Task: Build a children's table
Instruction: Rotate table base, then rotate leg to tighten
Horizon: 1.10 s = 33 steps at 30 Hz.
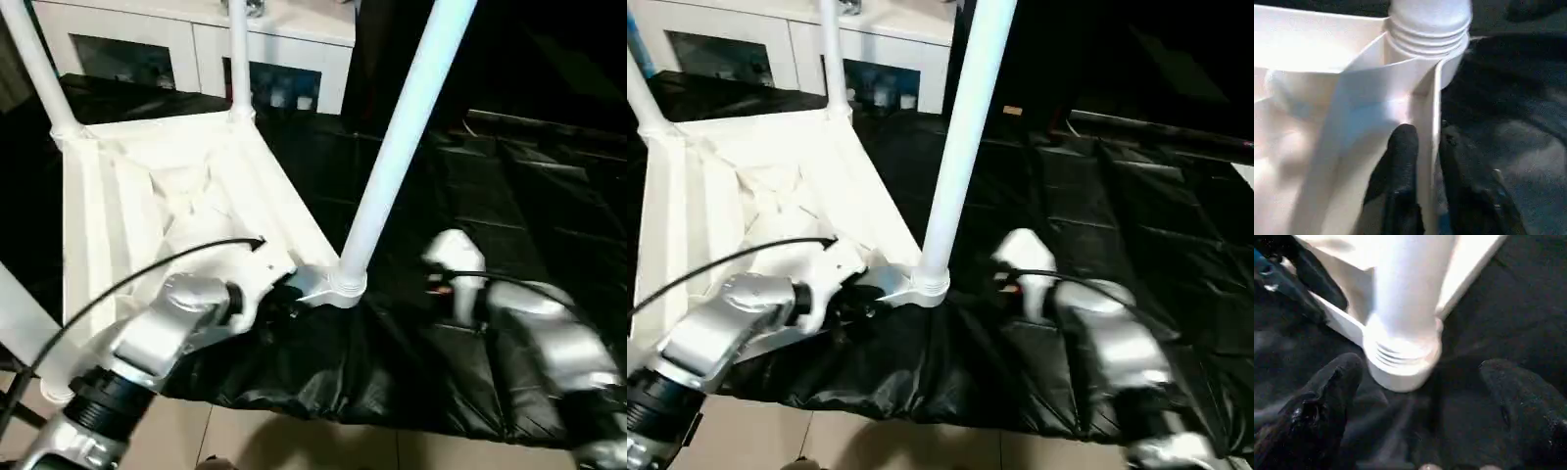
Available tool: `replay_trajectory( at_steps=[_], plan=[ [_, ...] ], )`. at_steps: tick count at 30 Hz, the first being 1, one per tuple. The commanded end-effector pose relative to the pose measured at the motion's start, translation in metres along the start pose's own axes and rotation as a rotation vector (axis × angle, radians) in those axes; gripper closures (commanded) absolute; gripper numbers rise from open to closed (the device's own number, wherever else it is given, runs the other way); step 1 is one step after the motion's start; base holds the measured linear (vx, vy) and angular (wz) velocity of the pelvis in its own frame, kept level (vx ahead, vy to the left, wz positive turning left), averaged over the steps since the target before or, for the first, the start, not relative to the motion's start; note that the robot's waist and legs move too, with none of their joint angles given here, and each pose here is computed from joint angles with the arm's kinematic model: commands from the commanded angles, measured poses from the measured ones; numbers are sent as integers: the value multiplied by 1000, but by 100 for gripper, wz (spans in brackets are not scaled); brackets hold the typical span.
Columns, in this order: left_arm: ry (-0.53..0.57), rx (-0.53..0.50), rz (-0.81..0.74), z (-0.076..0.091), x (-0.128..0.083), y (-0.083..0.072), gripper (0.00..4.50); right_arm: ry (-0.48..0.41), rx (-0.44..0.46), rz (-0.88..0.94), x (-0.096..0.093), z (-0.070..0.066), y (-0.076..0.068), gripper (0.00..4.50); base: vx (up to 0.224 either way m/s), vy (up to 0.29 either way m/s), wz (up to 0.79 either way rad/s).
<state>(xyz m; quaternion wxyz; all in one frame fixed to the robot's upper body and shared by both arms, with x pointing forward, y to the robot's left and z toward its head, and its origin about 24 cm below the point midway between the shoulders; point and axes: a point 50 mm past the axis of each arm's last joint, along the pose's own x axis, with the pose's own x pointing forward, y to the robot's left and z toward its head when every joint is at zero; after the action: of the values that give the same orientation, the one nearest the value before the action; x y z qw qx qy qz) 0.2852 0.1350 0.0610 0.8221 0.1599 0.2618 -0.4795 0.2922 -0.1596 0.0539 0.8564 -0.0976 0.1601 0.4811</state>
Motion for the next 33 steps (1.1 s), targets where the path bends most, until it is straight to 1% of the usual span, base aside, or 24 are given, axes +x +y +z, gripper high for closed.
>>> replay_trajectory(
  at_steps=[1,2,4,6,7,10,12,14,18,19,20,21,23,25,27,28,29,30,31,32,33],
  plan=[
    [45,-28,20,-12,-5,7,383,2,-13,4,2,3,-2,0,0,0,0],
    [66,-24,19,-18,-11,13,396,-10,-16,32,9,7,0,0,0,0,0],
    [76,-31,6,-22,-13,16,411,-17,-19,70,15,9,3,0,0,0,0],
    [107,-6,5,-26,-13,18,426,-12,-21,83,18,9,4,0,0,0,0],
    [118,3,0,-27,-14,17,446,-14,-19,85,19,9,5,0,0,0,0],
    [119,14,-22,-23,-15,16,449,-29,-12,87,19,11,5,0,0,0,0],
    [118,50,-62,-17,-16,16,450,-35,-12,74,22,13,3,0,0,0,0],
    [115,73,-70,-13,-15,18,450,-33,-14,68,23,13,1,0,0,0,0],
    [67,113,-108,-9,-13,20,450,-19,-22,108,27,12,5,0,0,0,0],
    [3,150,-169,-7,-11,15,450,-2,-22,117,29,8,7,0,0,0,0],
    [-22,161,-191,-6,-11,12,450,4,-21,122,30,7,8,0,0,0,0],
    [-22,161,-191,-6,-11,12,450,4,-21,122,30,7,8,0,0,0,0],
    [-49,163,-229,-5,-13,7,450,-16,-17,138,33,9,13,0,0,0,0],
    [-54,170,-249,-5,-15,5,450,-20,-14,167,36,10,17,30,0,0,0],
    [-53,164,-255,-5,-18,6,450,-17,-17,184,39,9,19,41,0,0,0],
    [-58,164,-262,-5,-19,7,450,-19,-16,181,41,9,19,50,0,0,0],
    [-56,164,-271,-6,-20,7,450,-23,-12,179,44,10,19,50,0,0,0],
    [-50,163,-274,-6,-21,8,450,-27,-7,180,46,11,18,67,0,0,0],
    [-39,169,-272,-8,-21,10,450,-34,8,177,50,12,17,67,0,0,0],
    [-29,179,-270,-10,-21,12,450,-25,10,181,54,11,16,87,0,0,0],
    [-28,181,-270,-10,-21,12,450,-23,8,181,55,11,16,87,0,0,0]
  ],
)
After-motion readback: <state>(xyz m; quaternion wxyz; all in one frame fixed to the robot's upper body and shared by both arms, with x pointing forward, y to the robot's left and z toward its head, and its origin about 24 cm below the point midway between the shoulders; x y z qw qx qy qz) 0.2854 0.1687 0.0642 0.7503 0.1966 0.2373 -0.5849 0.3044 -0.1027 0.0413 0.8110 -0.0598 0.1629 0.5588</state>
